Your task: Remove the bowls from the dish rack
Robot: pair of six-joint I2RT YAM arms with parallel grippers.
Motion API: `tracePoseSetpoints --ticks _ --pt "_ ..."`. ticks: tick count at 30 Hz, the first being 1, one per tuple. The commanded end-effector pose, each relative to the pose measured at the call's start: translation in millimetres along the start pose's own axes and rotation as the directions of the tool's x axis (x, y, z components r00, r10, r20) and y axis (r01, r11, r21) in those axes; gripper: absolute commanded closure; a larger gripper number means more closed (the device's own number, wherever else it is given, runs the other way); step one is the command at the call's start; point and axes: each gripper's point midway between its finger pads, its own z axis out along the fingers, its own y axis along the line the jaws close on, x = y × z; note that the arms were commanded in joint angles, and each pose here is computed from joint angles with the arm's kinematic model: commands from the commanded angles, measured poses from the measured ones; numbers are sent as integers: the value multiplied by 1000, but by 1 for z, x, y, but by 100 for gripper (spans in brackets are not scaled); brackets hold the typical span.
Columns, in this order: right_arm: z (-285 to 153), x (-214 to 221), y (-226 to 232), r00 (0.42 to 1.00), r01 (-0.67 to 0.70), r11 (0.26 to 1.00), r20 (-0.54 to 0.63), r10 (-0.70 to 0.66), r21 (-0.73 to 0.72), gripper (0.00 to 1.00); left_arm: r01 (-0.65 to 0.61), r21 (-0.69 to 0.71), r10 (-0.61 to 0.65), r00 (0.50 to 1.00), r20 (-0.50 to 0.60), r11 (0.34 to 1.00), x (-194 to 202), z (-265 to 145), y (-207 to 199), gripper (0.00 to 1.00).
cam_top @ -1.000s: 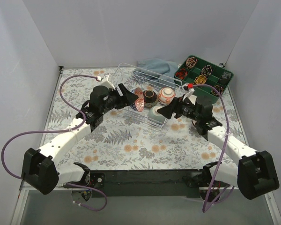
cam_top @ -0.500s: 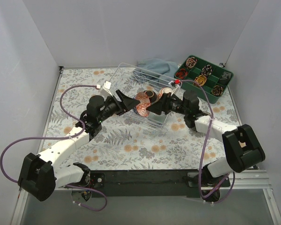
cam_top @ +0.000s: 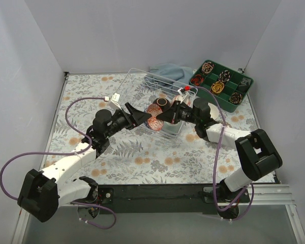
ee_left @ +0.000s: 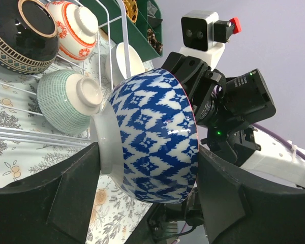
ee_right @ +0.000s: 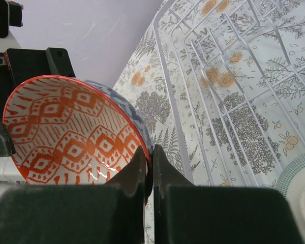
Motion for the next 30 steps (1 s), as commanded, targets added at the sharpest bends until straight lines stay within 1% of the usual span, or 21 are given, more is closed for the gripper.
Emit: tracePoseSetpoints --ticks 1,2,3,4,6,7,8,9,10,11,12,13,14,15,18,20,22,24,25,28,30 --pt "-2 -20 32 995 86 993 56 -82 -75 99 -56 47 53 996 72 997 -16 -10 -20 66" --pt "-3 -20 31 995 89 994 57 -85 -67 99 -60 32 57 996 69 998 -15 -11 -16 60" --pt "-5 -22 34 994 96 993 62 -92 -64 99 -81 26 79 994 76 996 -17 -13 -16 46" --pt "-7 -18 30 996 83 996 43 -81 -39 99 -93 16 91 993 80 996 -18 -14 -15 38" --pt "-10 -25 30 991 126 992 55 -126 -2 99 -115 -21 117 989 95 993 -22 -18 -13 27" --pt "-13 -18 22 993 112 993 18 -113 44 99 -145 -34 148 983 104 989 -25 -21 -13 18" --pt "-16 -21 17 989 146 986 20 -148 83 99 -155 -78 163 981 107 985 -27 -23 -5 13" --pt "-20 -27 22 984 173 980 24 -176 100 99 -170 -98 181 977 116 981 -30 -25 -4 9" --pt "-23 -28 20 982 185 974 15 -188 127 99 -212 -104 225 964 139 972 -37 -31 -10 2" --pt "-29 -21 9 986 166 966 -22 -165 199 99 -219 -159 242 960 141 963 -39 -34 -1 2" --pt "-34 -29 14 974 223 950 -24 -223 218 99 -235 -178 262 954 149 956 -43 -38 -1 2" --pt "-39 -30 13 971 237 940 -35 -235 246 99 -261 -184 292 941 171 948 -50 -45 -8 2" --pt "-49 -23 0 973 230 919 -79 -216 322 99 -289 -229 327 933 151 930 -50 -50 -1 2" --pt "-55 -33 7 960 278 900 -72 -270 337 99 -304 -263 354 921 166 916 -56 -55 1 2" --pt "-84 -29 -2 956 293 840 -126 -265 457 99 -351 -360 436 880 186 864 -69 -74 8 2" --pt "-98 -39 -2 949 312 806 -126 -288 504 99 -374 -398 474 860 189 838 -74 -87 10 2" --pt "-117 -42 -1 948 312 775 -132 -288 549 99 -400 -457 522 834 179 795 -78 -97 19 2" --pt "-129 -42 3 947 316 758 -134 -293 570 99 -417 -500 561 808 179 759 -82 -108 25 2" --pt "-137 -35 0 949 312 747 -158 -273 587 99 -409 -535 574 798 183 739 -86 -113 32 2" --pt "-157 -21 -5 952 304 710 -180 -246 636 99 -402 -591 603 776 185 700 -88 -124 45 2" --pt "-169 -7 -12 954 300 690 -201 -222 659 99 -397 -607 608 772 186 688 -87 -128 51 2"
